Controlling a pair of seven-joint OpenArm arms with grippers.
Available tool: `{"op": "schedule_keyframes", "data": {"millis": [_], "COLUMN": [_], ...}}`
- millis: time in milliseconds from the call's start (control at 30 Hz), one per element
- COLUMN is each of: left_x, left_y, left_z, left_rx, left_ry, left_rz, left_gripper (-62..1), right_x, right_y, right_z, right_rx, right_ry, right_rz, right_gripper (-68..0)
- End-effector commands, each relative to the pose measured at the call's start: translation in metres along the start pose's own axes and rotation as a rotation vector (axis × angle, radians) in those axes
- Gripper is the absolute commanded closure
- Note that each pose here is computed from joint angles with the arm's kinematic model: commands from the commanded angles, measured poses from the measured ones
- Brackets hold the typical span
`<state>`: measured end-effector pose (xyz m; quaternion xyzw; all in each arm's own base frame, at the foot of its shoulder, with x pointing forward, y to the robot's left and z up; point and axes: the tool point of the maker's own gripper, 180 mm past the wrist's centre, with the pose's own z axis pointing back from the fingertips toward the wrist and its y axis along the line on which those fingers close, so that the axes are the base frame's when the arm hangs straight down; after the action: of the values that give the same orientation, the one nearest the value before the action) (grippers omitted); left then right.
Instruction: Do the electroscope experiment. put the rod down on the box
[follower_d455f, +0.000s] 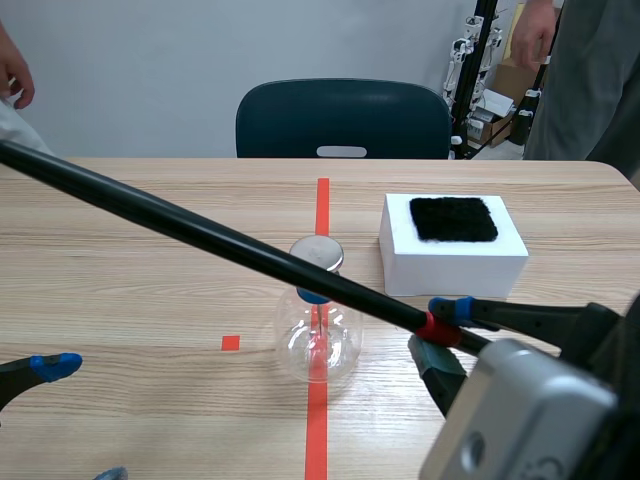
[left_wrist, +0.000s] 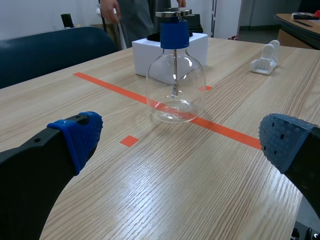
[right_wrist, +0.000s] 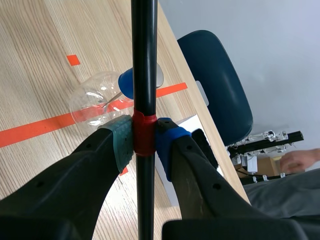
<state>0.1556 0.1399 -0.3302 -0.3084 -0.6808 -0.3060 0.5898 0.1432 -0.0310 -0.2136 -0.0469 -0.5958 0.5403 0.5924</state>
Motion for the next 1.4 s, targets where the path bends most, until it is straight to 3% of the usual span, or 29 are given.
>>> {"op": "schedule_keyframes", "data": {"millis": [0,1067,1200,1367], "left_x": [0.013,0.013,0.013,0.013], "left_y": [0.004,0.004,0.004,0.004], "left_z": [0.000,0.000,0.000,0.000], "left_rx": [0.011,0.011,0.011,0.011], "left_ry": [-0.058,-0.058,-0.058,-0.058], "left_rz": [-0.012,-0.012,-0.012,-0.012], "left_gripper": [-62.3,-62.3,-62.3,-62.3], "right_x": [0.005,0.001,-0.010,-0.048], "right_y": [-0.003,-0.003,-0.003,-0.009], "right_z": [0.001,0.001,0.002,0.011], "right_rx": [-0.011,-0.011,-0.014,-0.051], "right_ry": [-0.020,0.000,0.061,0.249], "right_rz": [0.001,-0.002,-0.084,-0.203], "right_gripper": [-0.2,-0.2,-0.2,-0.2]}}
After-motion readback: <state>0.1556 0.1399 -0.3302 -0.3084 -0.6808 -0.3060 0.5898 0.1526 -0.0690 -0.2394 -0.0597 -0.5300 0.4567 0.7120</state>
